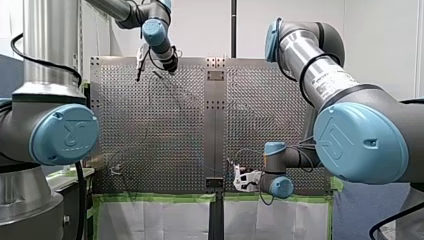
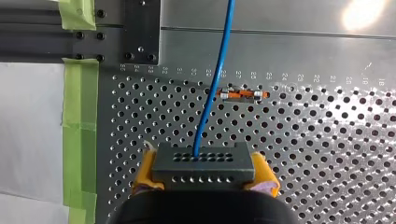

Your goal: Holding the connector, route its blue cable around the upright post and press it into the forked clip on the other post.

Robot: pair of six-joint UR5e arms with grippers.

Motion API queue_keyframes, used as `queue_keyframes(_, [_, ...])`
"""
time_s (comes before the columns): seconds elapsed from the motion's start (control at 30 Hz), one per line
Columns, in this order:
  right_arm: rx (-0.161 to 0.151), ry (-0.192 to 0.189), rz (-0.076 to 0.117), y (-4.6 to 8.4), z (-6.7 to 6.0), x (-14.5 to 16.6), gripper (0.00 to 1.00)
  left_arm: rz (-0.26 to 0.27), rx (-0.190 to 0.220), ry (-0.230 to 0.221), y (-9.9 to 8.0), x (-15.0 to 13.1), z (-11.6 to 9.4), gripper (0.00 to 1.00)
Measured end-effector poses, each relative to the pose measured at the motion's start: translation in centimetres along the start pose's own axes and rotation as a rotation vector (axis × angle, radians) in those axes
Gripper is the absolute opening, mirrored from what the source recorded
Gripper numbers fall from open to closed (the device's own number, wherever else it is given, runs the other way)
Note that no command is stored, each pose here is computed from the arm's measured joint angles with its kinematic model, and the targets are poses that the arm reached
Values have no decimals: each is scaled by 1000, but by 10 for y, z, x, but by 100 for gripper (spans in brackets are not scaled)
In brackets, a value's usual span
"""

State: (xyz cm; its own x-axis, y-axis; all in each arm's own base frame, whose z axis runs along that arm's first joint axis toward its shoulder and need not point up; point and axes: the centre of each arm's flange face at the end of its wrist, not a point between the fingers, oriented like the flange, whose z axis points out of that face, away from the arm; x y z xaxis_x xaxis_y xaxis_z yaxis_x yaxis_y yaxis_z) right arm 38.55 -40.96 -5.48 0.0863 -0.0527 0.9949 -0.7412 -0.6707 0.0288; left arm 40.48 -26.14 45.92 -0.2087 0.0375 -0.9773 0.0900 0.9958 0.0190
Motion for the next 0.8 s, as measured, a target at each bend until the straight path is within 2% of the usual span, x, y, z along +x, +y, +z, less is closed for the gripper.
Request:
queue_keyframes(0.23, [2,-1,-1,-1,0,0,0,87,6,53,-26,50,10,100])
queue_keyframes(0.47, [2,0,-1,-1,0,0,0,164,-5,65,-43,81,26,100])
queue_keyframes(0.63, [2,1,-2,-1,0,0,0,205,-26,46,-43,89,43,100])
queue_keyframes(0.8, [6,3,-2,-2,0,0,0,216,-45,7,-41,82,52,100])
